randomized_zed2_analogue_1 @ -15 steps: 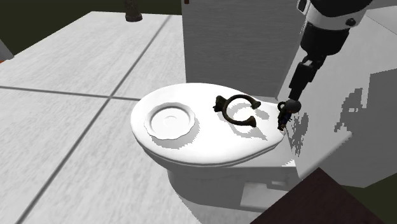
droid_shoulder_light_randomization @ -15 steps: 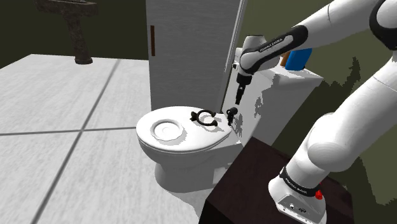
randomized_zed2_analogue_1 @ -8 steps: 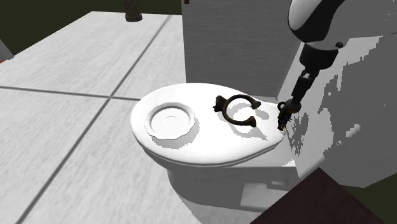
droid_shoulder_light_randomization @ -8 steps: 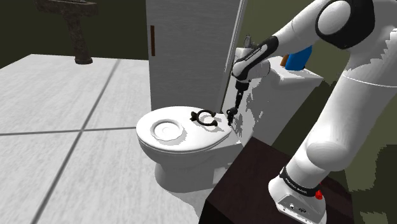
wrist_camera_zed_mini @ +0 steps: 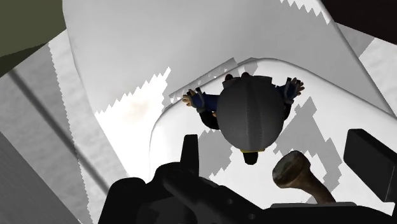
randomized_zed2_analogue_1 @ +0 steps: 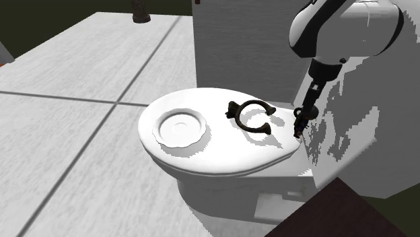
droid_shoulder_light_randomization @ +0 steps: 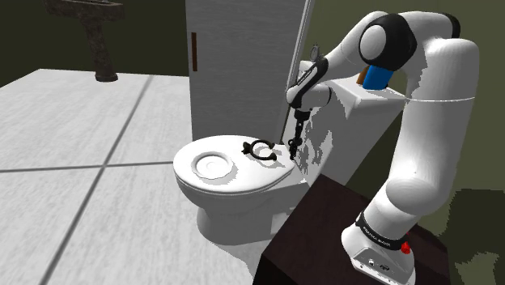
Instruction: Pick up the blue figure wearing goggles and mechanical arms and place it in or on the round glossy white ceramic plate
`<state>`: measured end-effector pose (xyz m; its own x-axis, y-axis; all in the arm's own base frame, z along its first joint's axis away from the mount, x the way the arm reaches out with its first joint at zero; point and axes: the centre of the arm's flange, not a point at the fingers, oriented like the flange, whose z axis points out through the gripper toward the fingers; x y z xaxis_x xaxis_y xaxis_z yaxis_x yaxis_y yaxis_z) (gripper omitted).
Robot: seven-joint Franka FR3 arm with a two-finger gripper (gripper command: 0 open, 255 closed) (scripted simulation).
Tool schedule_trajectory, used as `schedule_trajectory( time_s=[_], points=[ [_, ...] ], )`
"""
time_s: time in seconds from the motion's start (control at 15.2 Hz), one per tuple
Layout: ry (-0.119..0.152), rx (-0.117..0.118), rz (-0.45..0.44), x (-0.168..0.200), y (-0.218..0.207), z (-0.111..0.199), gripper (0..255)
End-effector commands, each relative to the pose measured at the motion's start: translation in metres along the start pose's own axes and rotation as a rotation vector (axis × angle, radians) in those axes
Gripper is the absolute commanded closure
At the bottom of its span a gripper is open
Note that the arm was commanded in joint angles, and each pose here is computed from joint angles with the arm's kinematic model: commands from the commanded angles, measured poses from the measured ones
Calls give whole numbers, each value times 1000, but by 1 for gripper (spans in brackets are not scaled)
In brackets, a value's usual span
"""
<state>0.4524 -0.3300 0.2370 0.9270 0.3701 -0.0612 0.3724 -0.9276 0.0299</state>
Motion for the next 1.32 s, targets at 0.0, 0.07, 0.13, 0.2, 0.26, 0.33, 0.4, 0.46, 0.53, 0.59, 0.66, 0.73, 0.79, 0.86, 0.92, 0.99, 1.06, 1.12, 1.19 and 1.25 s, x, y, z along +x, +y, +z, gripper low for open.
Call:
schedule_trajectory(
  time_s=[0.0,0.07,0.13,0.2,0.26,0.33,0.4,0.46,0.53,0.59,0.66,0.73,0.79,0.86,0.92,0.99,1.06,1.12,1.19,1.25],
  points=[
    [-13,8,20,-13,5,19,0],
    [-13,8,20,-13,5,24,0],
    [-13,8,20,-13,5,30,0],
    [-13,8,20,-13,4,35,0],
    [-13,8,20,-13,4,38,0],
    [-13,8,20,-13,4,38,0],
    [-13,8,20,-13,4,38,0],
    [-13,8,20,-13,4,38,0],
    [-13,8,20,-13,4,38,0],
    [-13,8,20,-13,4,38,0],
    [-13,8,20,-13,4,38,0],
    [-13,8,20,-13,4,38,0],
    [-13,8,20,-15,4,36,255],
    [-13,8,20,-13,2,39,255],
    [-12,8,20,-13,3,41,255],
    [-12,8,20,-13,1,41,255],
    [-12,8,20,-12,1,42,255],
    [-12,8,20,-11,1,43,255],
    [-12,8,20,-10,1,42,255],
    [-12,8,20,-10,0,43,255]
  ],
)
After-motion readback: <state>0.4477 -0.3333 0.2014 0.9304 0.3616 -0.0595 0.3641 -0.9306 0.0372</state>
